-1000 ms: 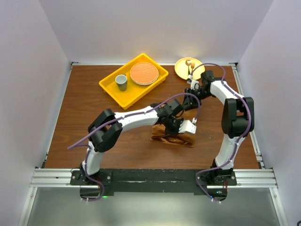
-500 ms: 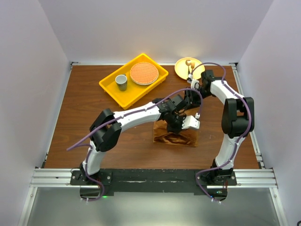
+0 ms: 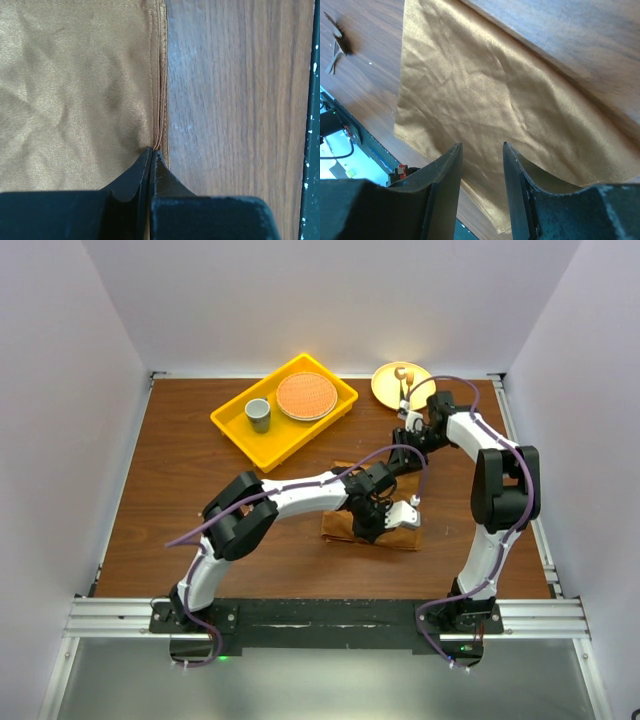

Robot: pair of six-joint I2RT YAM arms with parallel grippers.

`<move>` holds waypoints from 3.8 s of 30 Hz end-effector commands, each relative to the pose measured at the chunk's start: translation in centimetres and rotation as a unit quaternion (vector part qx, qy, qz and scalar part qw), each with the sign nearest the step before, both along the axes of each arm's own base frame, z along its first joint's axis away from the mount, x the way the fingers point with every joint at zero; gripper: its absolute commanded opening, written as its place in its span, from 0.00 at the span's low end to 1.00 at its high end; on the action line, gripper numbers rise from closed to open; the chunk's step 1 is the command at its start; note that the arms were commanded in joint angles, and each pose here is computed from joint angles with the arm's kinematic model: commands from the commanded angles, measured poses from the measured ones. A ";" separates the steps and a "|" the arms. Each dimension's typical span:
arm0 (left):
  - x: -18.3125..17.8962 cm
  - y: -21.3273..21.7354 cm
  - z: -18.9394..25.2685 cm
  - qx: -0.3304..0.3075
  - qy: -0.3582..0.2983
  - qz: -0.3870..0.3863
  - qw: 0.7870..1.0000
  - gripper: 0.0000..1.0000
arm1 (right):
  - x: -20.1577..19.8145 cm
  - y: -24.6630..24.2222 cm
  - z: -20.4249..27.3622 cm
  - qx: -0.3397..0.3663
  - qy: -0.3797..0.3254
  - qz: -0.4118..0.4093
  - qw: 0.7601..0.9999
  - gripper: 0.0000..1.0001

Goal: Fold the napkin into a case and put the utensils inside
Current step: Smooth out the square-folded napkin at the center of the board.

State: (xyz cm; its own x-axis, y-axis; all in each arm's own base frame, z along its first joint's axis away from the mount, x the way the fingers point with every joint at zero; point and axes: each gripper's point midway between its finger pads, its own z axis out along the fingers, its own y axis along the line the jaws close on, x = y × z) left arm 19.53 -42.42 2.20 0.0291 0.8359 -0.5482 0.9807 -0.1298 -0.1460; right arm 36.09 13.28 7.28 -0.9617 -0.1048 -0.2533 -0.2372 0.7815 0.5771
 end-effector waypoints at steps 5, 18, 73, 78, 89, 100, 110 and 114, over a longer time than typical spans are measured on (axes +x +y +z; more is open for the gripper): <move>1.5 -1.1 2.8 -0.018 -0.023 0.011 1.000 0.00 | -0.4 0.0 1.6 0.017 -0.002 0.000 1.000 0.43; 1.2 -2.6 5.3 -0.034 -0.014 0.004 0.999 0.00 | -5.1 -8.0 4.1 0.000 0.087 -0.104 0.991 0.84; 1.2 -3.3 5.9 -0.053 -0.020 0.004 0.998 0.00 | -12.2 -5.6 -3.8 0.052 0.260 -0.154 0.952 0.98; 1.4 -3.7 6.4 -0.060 -0.020 0.006 0.998 0.00 | -12.2 -5.7 -3.9 0.049 0.259 -0.155 0.952 0.98; 1.2 -4.2 7.0 -0.069 -0.013 0.005 0.998 0.00 | -12.2 -5.7 -4.0 0.049 0.261 -0.155 0.951 0.98; 0.3 -3.6 5.3 -0.053 -0.005 -0.003 0.999 0.00 | -12.1 -5.8 -4.0 0.046 0.261 -0.156 0.952 0.98; -0.2 -1.4 1.1 -0.017 -0.011 -0.004 1.000 0.00 | -12.1 -6.0 -3.9 0.040 0.254 -0.156 0.954 0.98; 0.0 -1.8 1.2 -0.024 -0.009 0.006 1.000 0.00 | -12.2 -5.9 -3.7 0.042 0.255 -0.154 0.954 0.98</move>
State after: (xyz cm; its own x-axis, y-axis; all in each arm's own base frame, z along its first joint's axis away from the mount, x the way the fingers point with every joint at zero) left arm 18.95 -42.91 2.62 0.0200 0.8401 -0.5420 0.9798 -0.1244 -0.1567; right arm 23.97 7.87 4.04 -0.9361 0.2057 0.2852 0.3461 0.6816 0.6447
